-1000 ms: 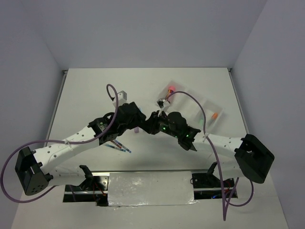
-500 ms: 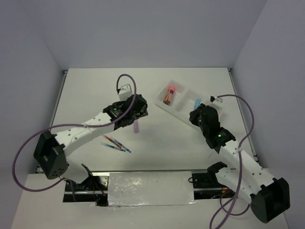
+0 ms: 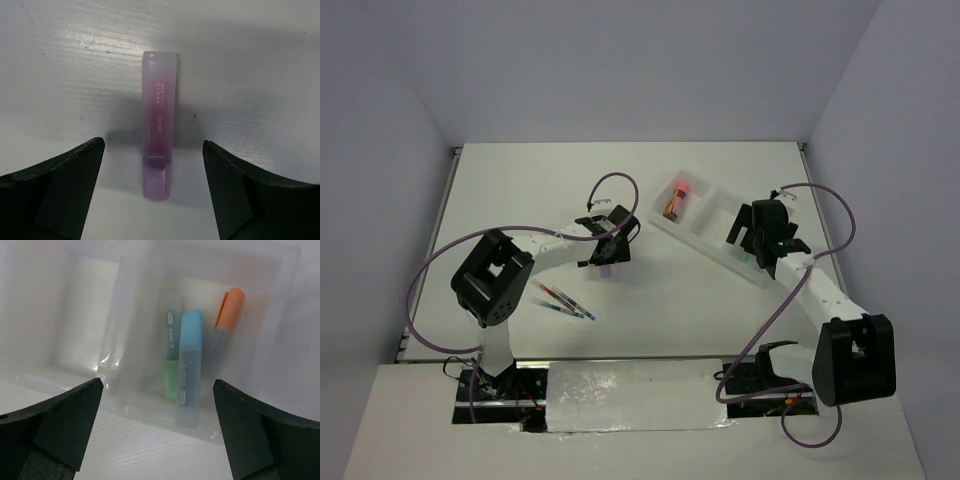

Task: Sort the stationery into containers
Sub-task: Place the pen in the storage box, then pick up the pen from the center of the board, then place the pen in the storage box.

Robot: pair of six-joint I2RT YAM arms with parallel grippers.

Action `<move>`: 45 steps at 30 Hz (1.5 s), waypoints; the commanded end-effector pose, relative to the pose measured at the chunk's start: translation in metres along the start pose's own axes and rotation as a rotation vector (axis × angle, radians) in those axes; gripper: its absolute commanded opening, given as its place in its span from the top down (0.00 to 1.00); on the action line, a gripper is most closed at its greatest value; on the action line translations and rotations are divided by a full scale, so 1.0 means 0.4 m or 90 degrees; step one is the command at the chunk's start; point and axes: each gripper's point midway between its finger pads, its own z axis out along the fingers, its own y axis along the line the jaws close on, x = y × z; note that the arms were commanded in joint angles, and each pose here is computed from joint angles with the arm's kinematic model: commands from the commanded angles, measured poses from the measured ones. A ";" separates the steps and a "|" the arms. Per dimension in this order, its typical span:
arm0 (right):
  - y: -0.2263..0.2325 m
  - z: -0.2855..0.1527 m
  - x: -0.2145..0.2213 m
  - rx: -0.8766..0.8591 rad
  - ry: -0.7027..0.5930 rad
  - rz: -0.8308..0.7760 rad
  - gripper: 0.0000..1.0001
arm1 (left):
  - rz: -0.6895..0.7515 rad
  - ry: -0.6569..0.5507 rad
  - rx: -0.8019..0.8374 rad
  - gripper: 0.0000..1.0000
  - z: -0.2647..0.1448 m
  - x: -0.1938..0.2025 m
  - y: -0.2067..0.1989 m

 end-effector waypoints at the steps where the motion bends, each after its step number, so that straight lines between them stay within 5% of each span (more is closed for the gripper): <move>1: 0.040 -0.031 -0.093 -0.035 -0.054 -0.003 0.00 | 0.000 0.003 0.016 0.09 0.033 -0.018 -0.029; 6: 0.128 -0.134 -0.102 -0.146 -0.091 -0.010 0.00 | 0.001 0.040 0.002 0.43 0.081 0.033 -0.022; 8: 0.182 -0.183 -0.087 -0.223 -0.095 -0.018 0.00 | 0.000 0.049 0.007 0.63 0.090 0.039 -0.027; 9: 0.231 -0.207 -0.056 -0.281 -0.089 -0.037 0.00 | -0.004 0.050 0.008 0.85 0.088 0.041 -0.028; 12: 0.344 -0.280 0.019 -0.459 -0.058 -0.049 0.00 | -0.027 0.033 0.041 1.00 0.040 0.023 -0.035; 19: 0.536 -0.436 0.186 -0.708 -0.021 -0.084 0.00 | -0.113 -0.052 0.248 1.00 -0.206 -0.071 -0.128; 31: 0.653 -0.471 0.174 -0.739 -0.048 -0.068 0.11 | -0.157 -0.078 0.471 1.00 -0.454 -0.098 -0.218; 34: 0.663 -0.485 0.155 -0.753 -0.061 -0.052 0.20 | -0.162 -0.081 0.477 1.00 -0.468 -0.099 -0.218; 36: 0.675 -0.487 0.151 -0.756 -0.059 -0.051 0.41 | -0.166 -0.079 0.488 1.00 -0.473 -0.097 -0.222; 40: 0.696 -0.469 0.168 -0.748 -0.030 -0.047 1.00 | -0.181 -0.082 0.520 0.84 -0.490 -0.095 -0.223; 42: 0.689 -0.471 0.178 -0.759 -0.027 -0.040 1.00 | -0.182 -0.093 0.521 0.45 -0.499 -0.106 -0.220; 43: 0.673 -0.458 0.189 -0.745 -0.017 -0.041 1.00 | -0.183 -0.106 0.528 0.06 -0.509 -0.121 -0.221; 45: 0.635 -0.450 0.152 -0.701 -0.045 -0.024 1.00 | -0.164 -0.131 0.492 0.01 -0.496 -0.142 -0.205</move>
